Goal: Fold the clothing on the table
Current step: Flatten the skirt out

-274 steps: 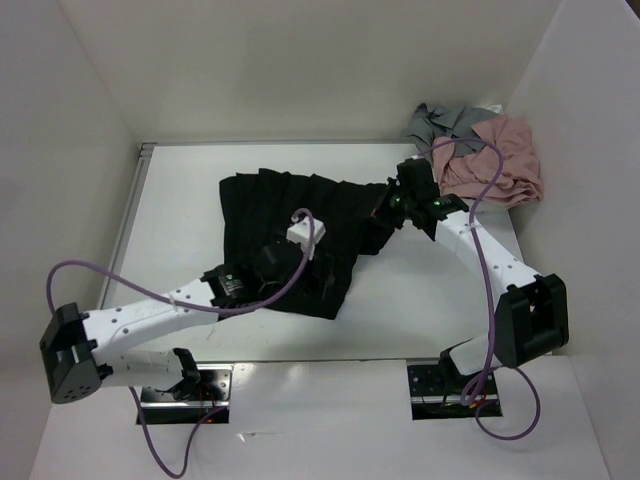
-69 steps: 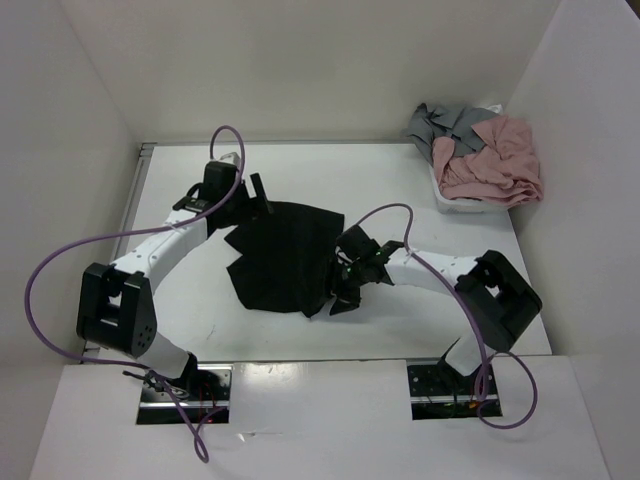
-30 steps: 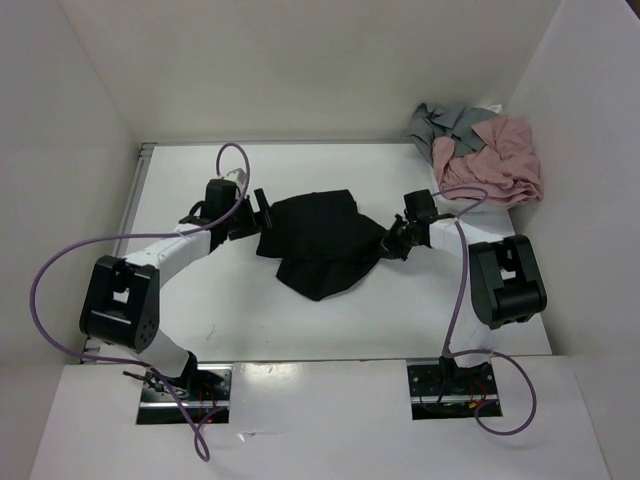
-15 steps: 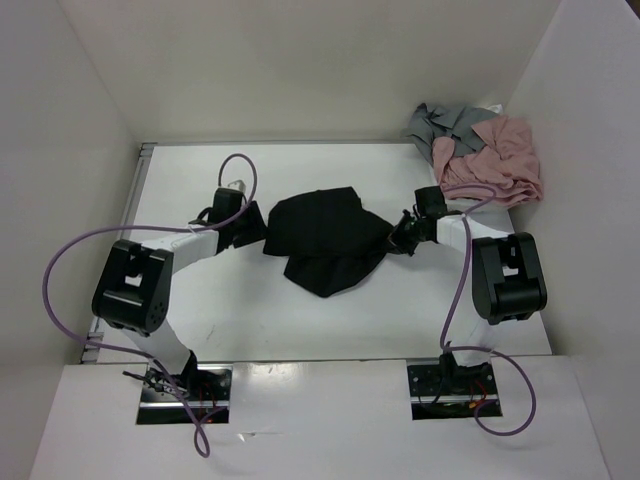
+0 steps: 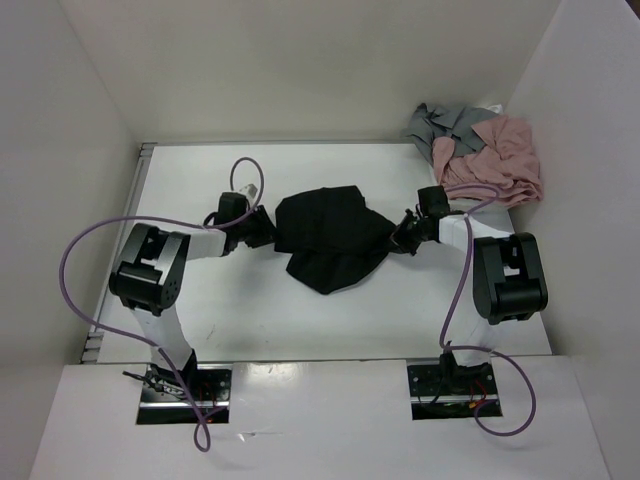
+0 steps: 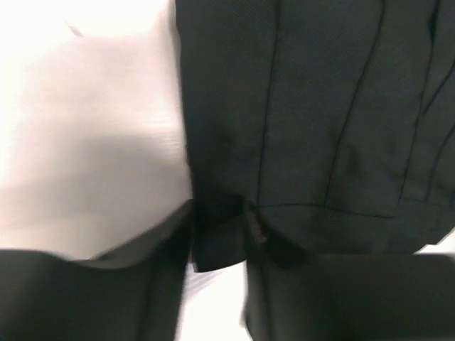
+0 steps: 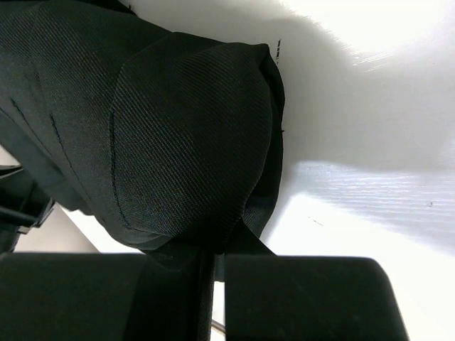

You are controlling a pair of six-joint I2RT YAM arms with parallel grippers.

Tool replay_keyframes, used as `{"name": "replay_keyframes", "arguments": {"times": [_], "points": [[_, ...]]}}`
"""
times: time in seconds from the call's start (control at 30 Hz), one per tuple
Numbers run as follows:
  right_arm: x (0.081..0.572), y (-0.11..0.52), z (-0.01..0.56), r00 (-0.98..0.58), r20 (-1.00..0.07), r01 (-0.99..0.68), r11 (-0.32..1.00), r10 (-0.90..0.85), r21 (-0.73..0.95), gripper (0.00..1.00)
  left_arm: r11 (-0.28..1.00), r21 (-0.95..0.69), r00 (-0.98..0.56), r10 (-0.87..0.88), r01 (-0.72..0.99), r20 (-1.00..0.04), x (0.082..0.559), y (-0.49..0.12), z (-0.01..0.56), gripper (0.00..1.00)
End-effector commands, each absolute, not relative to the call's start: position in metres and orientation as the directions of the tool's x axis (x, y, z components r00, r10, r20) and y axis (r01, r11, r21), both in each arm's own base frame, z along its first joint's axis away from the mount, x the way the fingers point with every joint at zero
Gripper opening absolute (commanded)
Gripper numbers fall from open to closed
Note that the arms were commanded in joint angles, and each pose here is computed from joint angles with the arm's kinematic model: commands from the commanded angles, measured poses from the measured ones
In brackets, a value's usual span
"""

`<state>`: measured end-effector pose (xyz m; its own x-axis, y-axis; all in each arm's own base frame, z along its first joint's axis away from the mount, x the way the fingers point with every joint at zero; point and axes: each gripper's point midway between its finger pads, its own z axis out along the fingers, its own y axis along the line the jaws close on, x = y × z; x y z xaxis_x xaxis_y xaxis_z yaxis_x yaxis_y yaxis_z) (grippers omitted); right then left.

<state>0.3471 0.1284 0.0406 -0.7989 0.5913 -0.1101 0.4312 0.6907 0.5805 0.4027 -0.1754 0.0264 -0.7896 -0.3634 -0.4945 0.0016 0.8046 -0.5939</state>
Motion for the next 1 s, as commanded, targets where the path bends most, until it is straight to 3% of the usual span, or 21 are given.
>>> {"name": "replay_keyframes", "arguments": {"times": [0.0,0.03,0.07,0.2,0.33,0.57,0.73,0.87,0.97], "points": [[0.363,0.126,0.055,-0.790,-0.159,0.395,0.689,0.593,0.607,0.00,0.793,-0.607,-0.874,-0.321,-0.039,-0.364,0.371,-0.183,-0.013,0.34],[0.363,0.126,0.055,-0.790,-0.158,0.395,0.689,0.593,0.607,0.00,0.794,-0.607,-0.875,-0.321,-0.040,-0.362,0.373,-0.183,-0.015,0.20],[0.363,0.126,0.055,-0.790,-0.158,0.395,0.689,0.593,0.607,0.00,0.794,-0.607,-0.875,-0.321,-0.040,-0.362,0.373,-0.183,-0.015,0.00],[0.363,0.126,0.055,-0.790,-0.158,0.395,0.689,0.593,0.607,0.00,0.800,-0.598,-0.856,-0.338,-0.043,-0.391,0.377,-0.177,0.003,0.00],[0.364,0.126,0.067,-0.790,-0.181,0.374,0.694,0.586,0.615,0.00,0.803,-0.596,-0.808,-0.357,-0.009,-0.469,0.390,-0.174,0.058,0.00],[0.378,0.129,0.160,-0.759,-0.344,0.220,0.714,0.553,0.664,0.00,0.790,-0.602,-0.692,-0.370,0.117,-0.620,0.399,-0.169,0.166,0.00],[0.392,0.131,0.225,-0.731,-0.455,0.094,0.736,0.508,0.671,0.00,0.750,-0.629,-0.647,-0.380,0.203,-0.661,0.405,-0.171,0.217,0.00],[0.409,0.132,0.249,-0.731,-0.482,0.041,0.735,0.484,0.676,0.00,0.728,-0.635,-0.576,-0.412,0.257,-0.706,0.433,-0.156,0.274,0.00],[0.428,0.127,0.260,-0.724,-0.489,0.017,0.721,0.487,0.692,0.00,0.722,-0.641,-0.558,-0.430,0.259,-0.709,0.451,-0.142,0.286,0.00]]}}
